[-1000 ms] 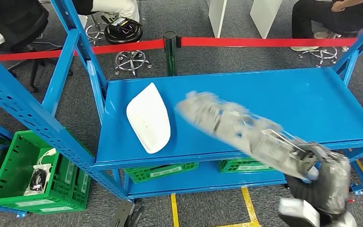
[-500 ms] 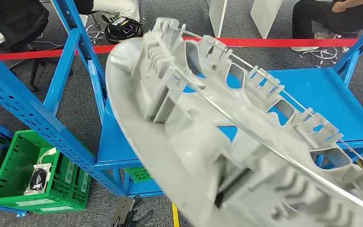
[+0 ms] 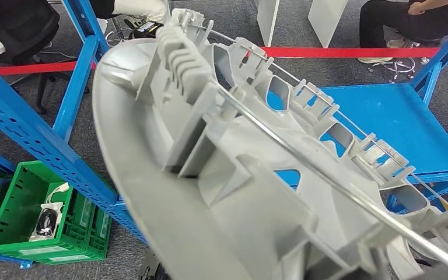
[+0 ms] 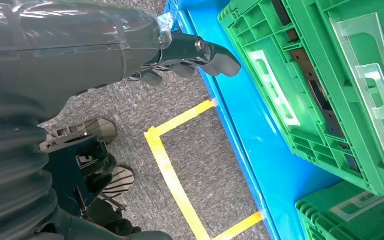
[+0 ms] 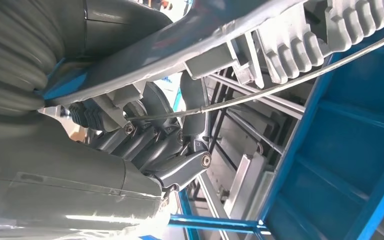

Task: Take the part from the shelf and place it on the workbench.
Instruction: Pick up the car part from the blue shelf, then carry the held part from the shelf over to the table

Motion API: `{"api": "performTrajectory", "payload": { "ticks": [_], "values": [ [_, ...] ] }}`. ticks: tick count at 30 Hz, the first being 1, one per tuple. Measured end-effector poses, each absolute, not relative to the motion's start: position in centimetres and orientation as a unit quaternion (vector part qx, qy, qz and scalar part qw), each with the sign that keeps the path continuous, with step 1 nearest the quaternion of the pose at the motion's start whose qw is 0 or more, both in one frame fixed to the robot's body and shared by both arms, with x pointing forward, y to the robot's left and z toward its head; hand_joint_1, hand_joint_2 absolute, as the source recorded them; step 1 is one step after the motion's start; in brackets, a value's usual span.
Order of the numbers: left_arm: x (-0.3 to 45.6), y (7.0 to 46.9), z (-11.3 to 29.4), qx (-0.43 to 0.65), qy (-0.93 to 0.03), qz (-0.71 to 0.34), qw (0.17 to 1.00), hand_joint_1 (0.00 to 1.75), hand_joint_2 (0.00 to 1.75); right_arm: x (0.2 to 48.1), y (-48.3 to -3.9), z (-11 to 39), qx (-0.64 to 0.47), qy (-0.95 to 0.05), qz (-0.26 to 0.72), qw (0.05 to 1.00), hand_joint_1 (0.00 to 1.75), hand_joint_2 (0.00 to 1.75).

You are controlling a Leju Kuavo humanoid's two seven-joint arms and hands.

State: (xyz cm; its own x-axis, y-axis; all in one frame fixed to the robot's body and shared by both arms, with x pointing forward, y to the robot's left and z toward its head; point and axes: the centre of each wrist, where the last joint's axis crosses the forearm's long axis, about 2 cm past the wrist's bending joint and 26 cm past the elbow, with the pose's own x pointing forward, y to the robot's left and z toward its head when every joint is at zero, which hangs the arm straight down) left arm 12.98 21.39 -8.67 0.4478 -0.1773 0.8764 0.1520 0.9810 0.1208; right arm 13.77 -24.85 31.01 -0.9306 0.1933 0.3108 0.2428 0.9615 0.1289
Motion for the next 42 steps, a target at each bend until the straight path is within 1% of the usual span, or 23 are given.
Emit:
{"api": "performTrajectory", "payload": {
  "ticks": [6, 12, 16, 21, 35, 42],
  "values": [
    [13.2, 21.0, -8.5, 0.007, -0.514, -0.092, 0.853, 0.00, 1.75, 14.1, -24.4, 30.5, -0.085, -0.978, -0.096, 0.164, 1.75, 1.75],
    [13.8, 20.5, -8.2, 0.020, -0.522, -0.082, 0.849, 0.00, 1.75, 15.2, -23.4, 28.8, -0.014, -0.968, -0.128, 0.217, 1.75, 1.75],
    [14.2, 20.7, -8.1, 0.053, -0.531, -0.095, 0.840, 0.00, 1.75, 16.1, -22.9, 27.6, 0.011, -0.957, -0.141, 0.255, 1.75, 1.75],
    [14.8, 21.0, -7.8, 0.098, -0.544, -0.114, 0.826, 0.00, 1.75, 17.0, -23.1, 27.1, 0.040, -0.944, -0.169, 0.279, 1.75, 1.75],
    [15.3, 21.0, -7.6, 0.104, -0.551, -0.117, 0.820, 0.00, 1.75, 18.3, -23.6, 26.3, 0.028, -0.941, -0.178, 0.288, 1.75, 1.75],
    [14.7, 21.5, -7.9, 0.125, -0.547, -0.123, 0.818, 0.00, 1.75, 18.7, -23.9, 25.5, 0.027, -0.936, -0.192, 0.293, 1.75, 1.75]
  ]
}}
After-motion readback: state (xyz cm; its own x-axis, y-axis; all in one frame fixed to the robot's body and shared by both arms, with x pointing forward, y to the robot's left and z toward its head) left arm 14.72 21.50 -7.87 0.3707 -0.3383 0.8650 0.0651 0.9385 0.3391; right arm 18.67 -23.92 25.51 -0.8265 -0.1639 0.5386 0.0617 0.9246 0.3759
